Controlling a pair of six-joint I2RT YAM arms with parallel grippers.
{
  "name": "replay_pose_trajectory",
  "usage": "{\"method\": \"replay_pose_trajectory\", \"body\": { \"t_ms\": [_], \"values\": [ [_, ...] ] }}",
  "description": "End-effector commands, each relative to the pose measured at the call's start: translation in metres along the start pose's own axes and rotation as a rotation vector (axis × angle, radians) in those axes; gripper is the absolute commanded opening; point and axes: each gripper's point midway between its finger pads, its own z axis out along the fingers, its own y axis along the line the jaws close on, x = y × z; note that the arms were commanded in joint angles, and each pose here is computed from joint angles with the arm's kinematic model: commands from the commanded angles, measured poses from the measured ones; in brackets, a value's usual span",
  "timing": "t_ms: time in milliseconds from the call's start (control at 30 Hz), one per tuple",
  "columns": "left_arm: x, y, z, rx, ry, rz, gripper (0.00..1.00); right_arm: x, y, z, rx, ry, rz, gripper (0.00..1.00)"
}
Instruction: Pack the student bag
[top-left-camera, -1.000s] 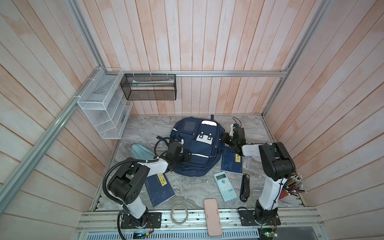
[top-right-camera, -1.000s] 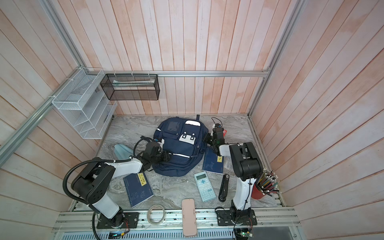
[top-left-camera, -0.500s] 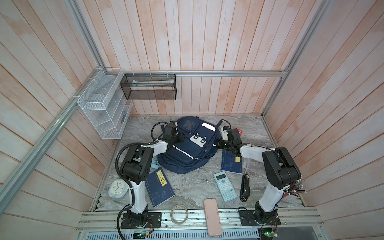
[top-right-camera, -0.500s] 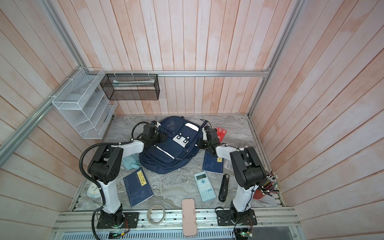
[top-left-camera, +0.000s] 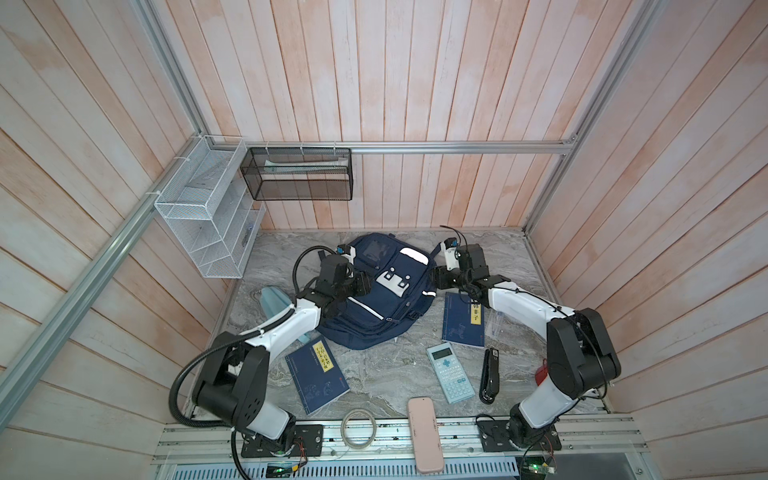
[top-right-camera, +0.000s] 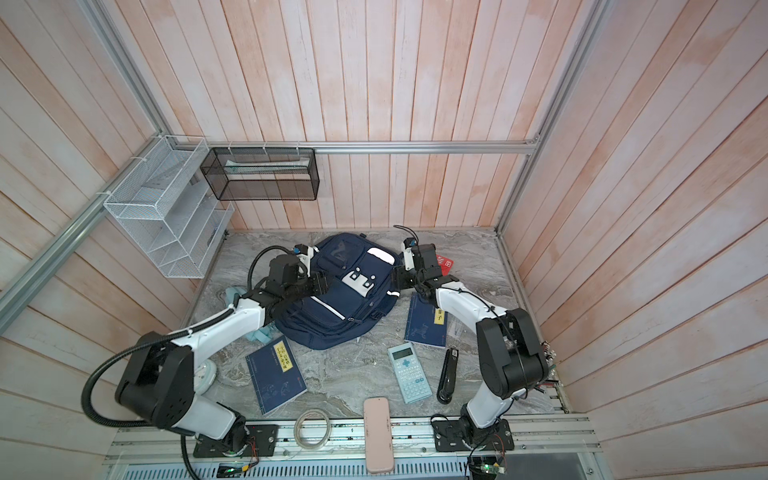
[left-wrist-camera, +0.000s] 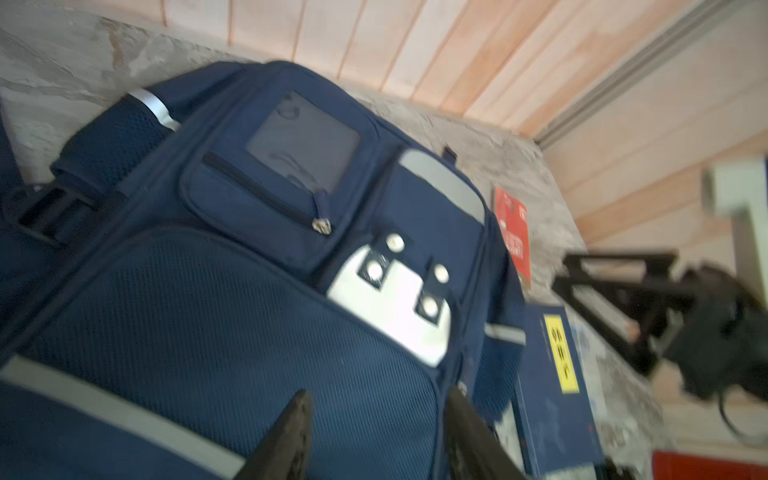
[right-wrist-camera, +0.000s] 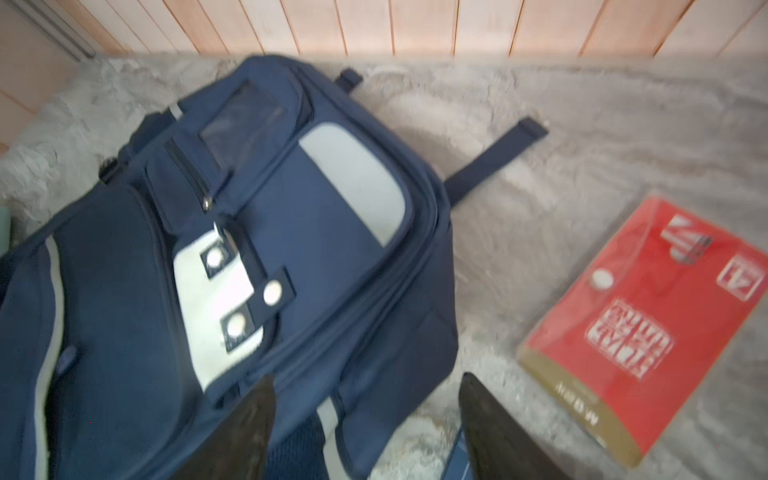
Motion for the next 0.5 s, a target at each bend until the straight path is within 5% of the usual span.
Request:
{"method": "replay_pose_trajectory", "body": {
  "t_ms": [0, 133, 267, 333, 467],
  "values": [
    [0.07, 0.018, -0.016, -0.089, 0.159, -0.037, 0.47, -0.008, -0.019, 0.024, 0.053, 0.027, 0.044, 0.77],
    [0.117, 0.029, -0.016, -0.08, 0.22, -0.09, 0.44, -0.008, -0.028, 0.06, -0.034, 0.088, 0.092, 0.77],
    [0.126, 0.044, 0.005, -0.103, 0.221, -0.065, 0.44, -0.001, -0.013, 0.085, -0.188, 0.129, 0.071, 0.76],
    [0.125, 0.053, 0.021, -0.098, 0.219, -0.074, 0.43, 0.009, -0.009, 0.094, -0.237, 0.168, 0.077, 0.66],
    [0.12, 0.072, 0.055, -0.104, 0.229, -0.082, 0.38, 0.026, -0.024, 0.093, -0.288, 0.198, 0.199, 0.26]
  ]
}}
